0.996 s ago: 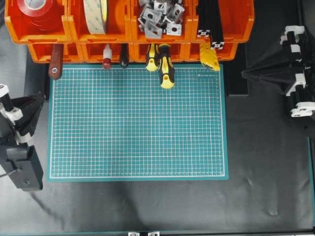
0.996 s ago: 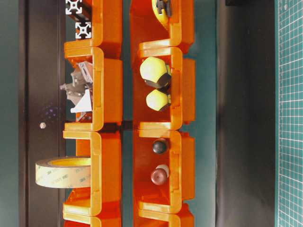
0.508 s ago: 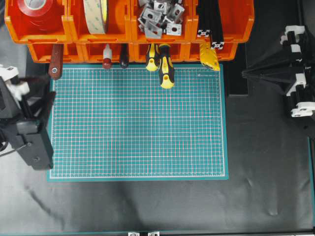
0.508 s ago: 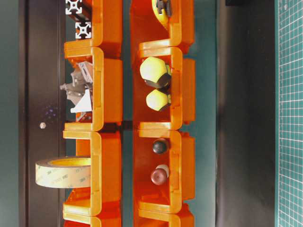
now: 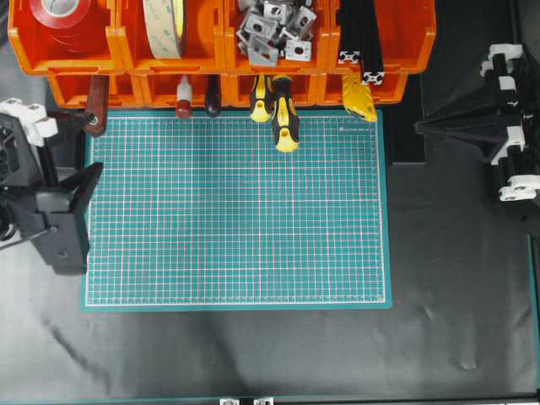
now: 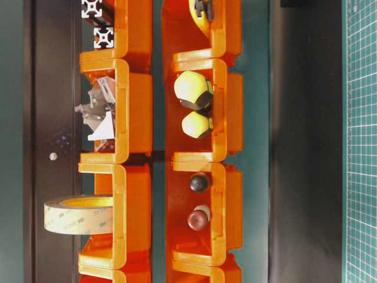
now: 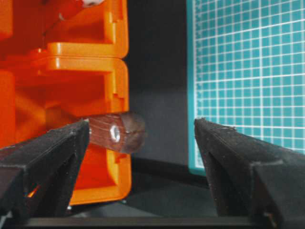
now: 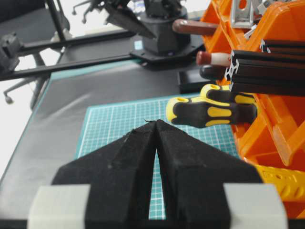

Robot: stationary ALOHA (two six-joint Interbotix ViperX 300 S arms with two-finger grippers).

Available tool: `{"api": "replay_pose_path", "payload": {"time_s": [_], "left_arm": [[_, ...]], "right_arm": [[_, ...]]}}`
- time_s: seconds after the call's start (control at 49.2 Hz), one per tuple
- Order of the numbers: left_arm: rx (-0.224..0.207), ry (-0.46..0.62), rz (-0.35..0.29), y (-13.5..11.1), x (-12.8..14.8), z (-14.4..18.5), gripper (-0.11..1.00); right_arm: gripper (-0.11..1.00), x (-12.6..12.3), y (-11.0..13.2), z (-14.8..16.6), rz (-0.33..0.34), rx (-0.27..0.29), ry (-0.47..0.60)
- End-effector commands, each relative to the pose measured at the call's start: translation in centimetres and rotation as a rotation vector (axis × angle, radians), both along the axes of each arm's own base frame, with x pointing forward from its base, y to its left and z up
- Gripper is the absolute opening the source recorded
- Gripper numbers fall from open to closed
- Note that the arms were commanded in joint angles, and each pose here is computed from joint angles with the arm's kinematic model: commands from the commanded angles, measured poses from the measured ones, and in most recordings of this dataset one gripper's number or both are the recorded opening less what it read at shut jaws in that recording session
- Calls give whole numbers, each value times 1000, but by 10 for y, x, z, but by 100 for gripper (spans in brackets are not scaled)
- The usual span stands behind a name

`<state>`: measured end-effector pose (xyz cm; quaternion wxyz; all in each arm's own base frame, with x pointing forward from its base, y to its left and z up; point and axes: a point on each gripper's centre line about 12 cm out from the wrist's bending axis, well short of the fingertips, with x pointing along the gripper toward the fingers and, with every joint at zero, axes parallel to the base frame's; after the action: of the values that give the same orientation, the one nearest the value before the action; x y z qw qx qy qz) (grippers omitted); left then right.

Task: Pick scraper from container rack with left arm.
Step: 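Position the open left gripper around the brown scraper handle, then close the left gripper on the brown scraper handle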

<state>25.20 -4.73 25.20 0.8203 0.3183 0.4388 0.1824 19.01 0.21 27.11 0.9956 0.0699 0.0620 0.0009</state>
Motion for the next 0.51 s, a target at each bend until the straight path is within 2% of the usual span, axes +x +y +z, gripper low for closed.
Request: {"api": "replay_pose_path", "payload": {"time_s": [0.0,0.264,0.488], "left_arm": [[5,-10,-3,6,4,6,86],[14,22,31,29,7,-3,86],[7,23,29,32,6,-6,83]], "right_arm": [[-1,2,0,10,1,2,-23],[-1,2,0,8,1,2,-18],[-1,2,0,8,1,2,-18]]}}
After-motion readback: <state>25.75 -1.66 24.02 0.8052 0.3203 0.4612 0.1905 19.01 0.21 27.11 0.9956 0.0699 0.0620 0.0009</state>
